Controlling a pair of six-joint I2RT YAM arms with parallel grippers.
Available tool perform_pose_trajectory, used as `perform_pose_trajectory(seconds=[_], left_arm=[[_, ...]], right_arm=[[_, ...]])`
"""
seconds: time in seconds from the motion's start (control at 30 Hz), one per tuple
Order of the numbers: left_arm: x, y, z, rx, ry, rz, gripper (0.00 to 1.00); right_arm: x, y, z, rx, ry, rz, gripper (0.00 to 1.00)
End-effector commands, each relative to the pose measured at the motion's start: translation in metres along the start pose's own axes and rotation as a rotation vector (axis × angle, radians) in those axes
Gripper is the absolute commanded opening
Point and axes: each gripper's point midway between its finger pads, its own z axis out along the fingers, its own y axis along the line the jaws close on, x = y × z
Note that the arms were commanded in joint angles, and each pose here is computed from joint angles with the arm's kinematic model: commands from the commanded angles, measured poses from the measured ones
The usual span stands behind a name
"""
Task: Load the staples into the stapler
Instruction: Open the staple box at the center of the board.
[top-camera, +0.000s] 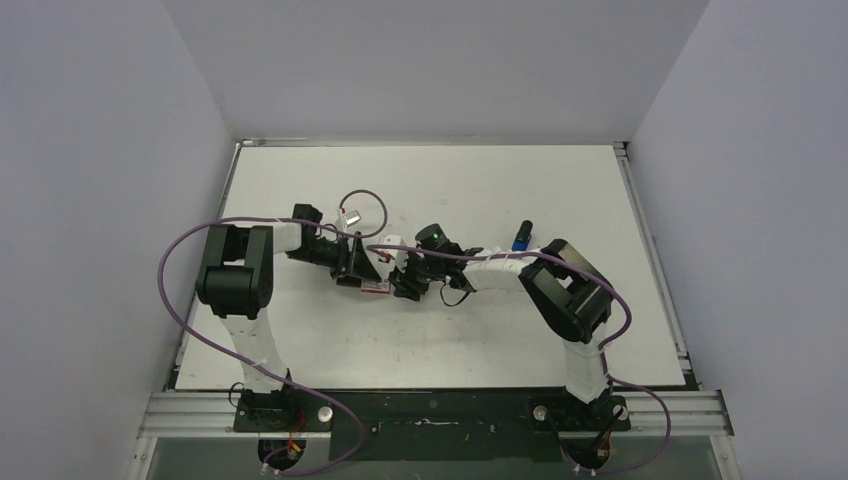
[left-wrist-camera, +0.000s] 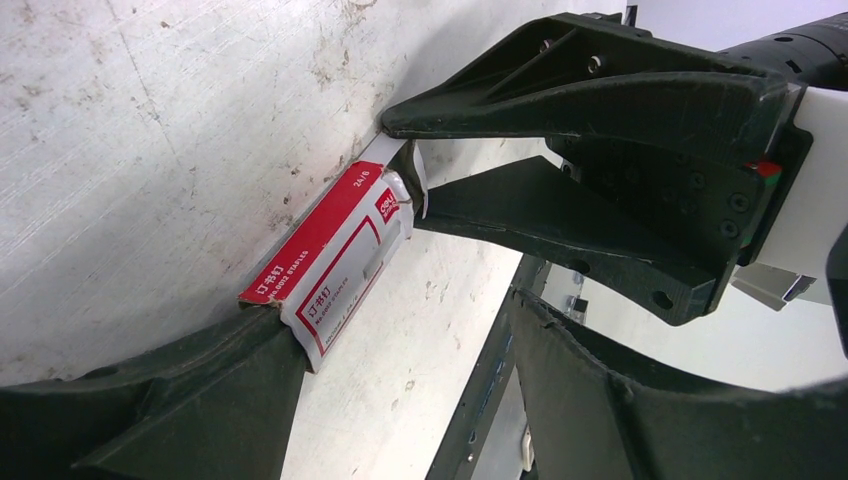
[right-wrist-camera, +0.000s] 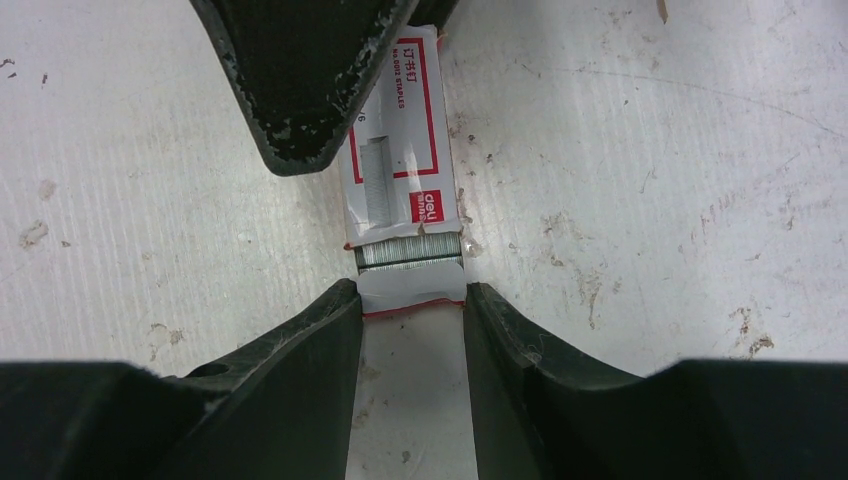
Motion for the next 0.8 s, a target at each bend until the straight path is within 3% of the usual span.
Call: perform_pose_trajectory(seconds=[0.0, 0.5, 0.67, 0.77], left_arm=[[-0.005, 0.024, -0.011, -0.135, -0.003, 0.068, 0.71], [-0.007, 0.031, -0.017, -0.173, -0.001, 0.067, 0.68], [-0.008, 0.031, -0.018, -0.178, -0.001, 0.07, 0.7], [-0.007, 0.03, -0.018, -0.183, 0.001, 0.071, 0.73]], right_arm=[[0.011, 0.01, -0.007, -0.024, 0.033, -0.017, 0.26], [0.03, 0.008, -0.029, -0.027, 0.08, -0.006, 0.19], [0.03, 0.006, -0.031, -0.023, 0.081, -0.003, 0.2], [0.029, 0.007, -0.028, -0.026, 0.081, 0.009, 0.25]])
